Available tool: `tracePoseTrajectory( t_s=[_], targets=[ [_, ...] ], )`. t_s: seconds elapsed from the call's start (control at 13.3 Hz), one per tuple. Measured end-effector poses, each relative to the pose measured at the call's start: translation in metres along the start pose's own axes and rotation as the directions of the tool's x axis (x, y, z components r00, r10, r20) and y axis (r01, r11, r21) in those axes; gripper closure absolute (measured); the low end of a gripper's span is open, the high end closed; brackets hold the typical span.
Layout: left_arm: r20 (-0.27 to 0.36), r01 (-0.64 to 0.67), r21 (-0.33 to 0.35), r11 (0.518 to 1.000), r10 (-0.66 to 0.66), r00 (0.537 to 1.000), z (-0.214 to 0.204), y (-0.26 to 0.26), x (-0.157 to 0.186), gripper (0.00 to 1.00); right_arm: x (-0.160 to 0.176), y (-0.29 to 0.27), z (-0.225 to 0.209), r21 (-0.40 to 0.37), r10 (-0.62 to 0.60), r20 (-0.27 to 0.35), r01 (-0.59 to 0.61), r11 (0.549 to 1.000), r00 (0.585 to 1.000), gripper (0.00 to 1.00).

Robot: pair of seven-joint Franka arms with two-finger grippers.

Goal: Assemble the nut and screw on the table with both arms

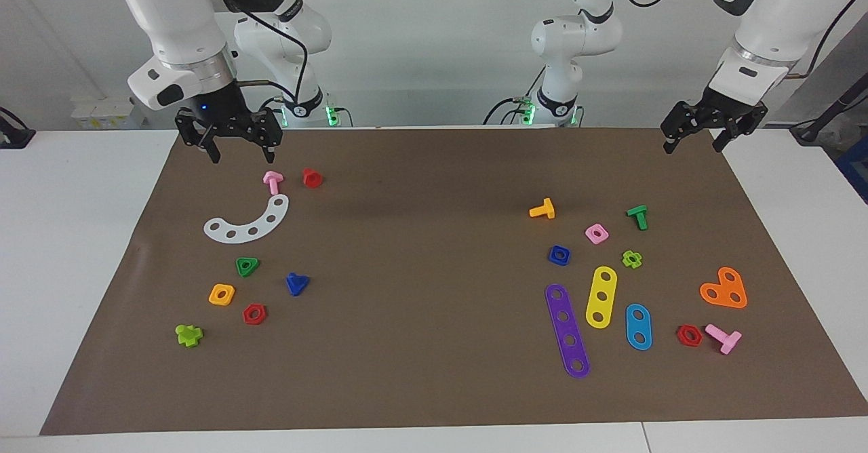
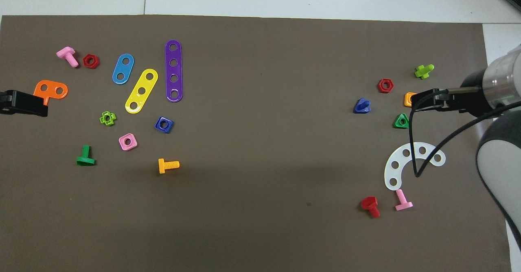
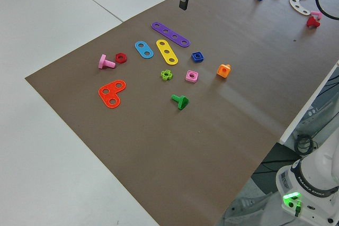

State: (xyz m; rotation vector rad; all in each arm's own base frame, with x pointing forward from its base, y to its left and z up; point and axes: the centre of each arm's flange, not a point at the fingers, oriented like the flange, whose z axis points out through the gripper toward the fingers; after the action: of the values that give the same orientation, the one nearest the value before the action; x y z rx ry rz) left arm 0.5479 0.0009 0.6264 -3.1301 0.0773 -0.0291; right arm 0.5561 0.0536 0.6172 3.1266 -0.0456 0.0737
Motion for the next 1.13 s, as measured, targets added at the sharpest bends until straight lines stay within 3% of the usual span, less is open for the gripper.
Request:
tracePoseTrajectory(
  t_s=[0.68, 0.9, 1.13],
  targets=[
    [0.000, 0.000, 0.000, 1.000, 0.000, 1.000, 0.000, 0.000, 0.000, 0.00, 0.013, -0.007, 0.040, 0.011, -0.039, -0.047, 0.039, 0.999, 0.998, 0.00],
    [0.000, 0.000, 0.000, 1.000, 0.000, 1.000, 0.000, 0.000, 0.000, 0.00, 0.026, -0.008, 0.080, 0.017, -0.037, -0.095, 0.038, 0.999, 0.995, 0.00],
    [0.000, 0.000, 0.000, 1.000, 0.000, 1.000, 0.000, 0.000, 0.000, 0.00, 0.035, -0.008, 0.129, 0.016, -0.036, -0.074, 0.037, 0.999, 0.997, 0.01]
  ],
)
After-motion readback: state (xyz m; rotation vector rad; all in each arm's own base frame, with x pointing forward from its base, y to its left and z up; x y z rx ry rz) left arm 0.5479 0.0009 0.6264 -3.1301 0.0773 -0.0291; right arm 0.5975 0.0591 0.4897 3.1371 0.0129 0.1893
